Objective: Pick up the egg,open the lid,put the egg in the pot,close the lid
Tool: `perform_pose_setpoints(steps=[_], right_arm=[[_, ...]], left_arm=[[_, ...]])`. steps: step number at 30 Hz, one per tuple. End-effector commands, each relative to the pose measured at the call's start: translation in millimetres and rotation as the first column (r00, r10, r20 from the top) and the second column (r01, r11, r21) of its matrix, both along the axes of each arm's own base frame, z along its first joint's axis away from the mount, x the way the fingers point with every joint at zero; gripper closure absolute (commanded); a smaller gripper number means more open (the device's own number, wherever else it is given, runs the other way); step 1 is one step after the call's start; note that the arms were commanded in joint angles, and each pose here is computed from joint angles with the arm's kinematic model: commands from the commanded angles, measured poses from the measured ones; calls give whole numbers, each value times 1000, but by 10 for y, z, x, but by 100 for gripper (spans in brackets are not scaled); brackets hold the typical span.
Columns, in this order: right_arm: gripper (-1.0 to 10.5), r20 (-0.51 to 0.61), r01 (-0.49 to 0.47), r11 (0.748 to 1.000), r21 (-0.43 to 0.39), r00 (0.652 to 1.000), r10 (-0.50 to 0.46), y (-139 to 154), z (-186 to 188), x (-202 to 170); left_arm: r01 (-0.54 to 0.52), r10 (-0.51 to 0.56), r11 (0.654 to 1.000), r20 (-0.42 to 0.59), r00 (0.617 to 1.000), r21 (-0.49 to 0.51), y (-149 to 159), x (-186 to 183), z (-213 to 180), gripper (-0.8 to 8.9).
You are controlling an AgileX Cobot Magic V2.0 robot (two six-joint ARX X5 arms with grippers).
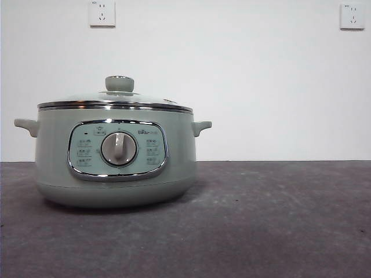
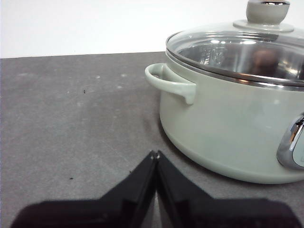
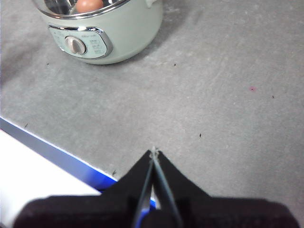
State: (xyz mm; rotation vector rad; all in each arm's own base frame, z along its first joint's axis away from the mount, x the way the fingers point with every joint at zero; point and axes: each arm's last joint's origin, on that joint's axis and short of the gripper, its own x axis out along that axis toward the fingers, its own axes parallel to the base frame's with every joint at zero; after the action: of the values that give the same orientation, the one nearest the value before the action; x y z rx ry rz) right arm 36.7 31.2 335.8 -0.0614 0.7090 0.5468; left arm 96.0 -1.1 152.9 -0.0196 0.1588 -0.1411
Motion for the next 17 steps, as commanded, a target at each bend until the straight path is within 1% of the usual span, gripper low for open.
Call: perform_pose_setpoints(steps=[1, 13, 14, 15, 17], right_arm=[[946, -5, 9, 1000, 4, 1000, -9, 5, -22, 6], [946, -4, 9, 1000, 4, 1000, -9, 6, -22, 7], [946, 20, 11, 1000, -16, 1000, -11, -2, -17, 12], [946, 48, 26, 999, -40, 999, -24, -17, -12, 16], [946, 91, 97, 995, -23, 991, -94, -49, 16, 30]], left_arm=[[-7, 7, 1000, -8, 1000, -6, 5, 7, -32, 817], [-7, 7, 1000, -12, 1000, -6, 5, 9, -35, 817], [-7, 7, 1000, -12, 1000, -6, 5, 9, -34, 817], [-7, 7, 1000, -12, 1000, -6, 5, 9, -35, 817], [-8, 8, 1000, -12, 1000, -6, 5, 9, -35, 817]])
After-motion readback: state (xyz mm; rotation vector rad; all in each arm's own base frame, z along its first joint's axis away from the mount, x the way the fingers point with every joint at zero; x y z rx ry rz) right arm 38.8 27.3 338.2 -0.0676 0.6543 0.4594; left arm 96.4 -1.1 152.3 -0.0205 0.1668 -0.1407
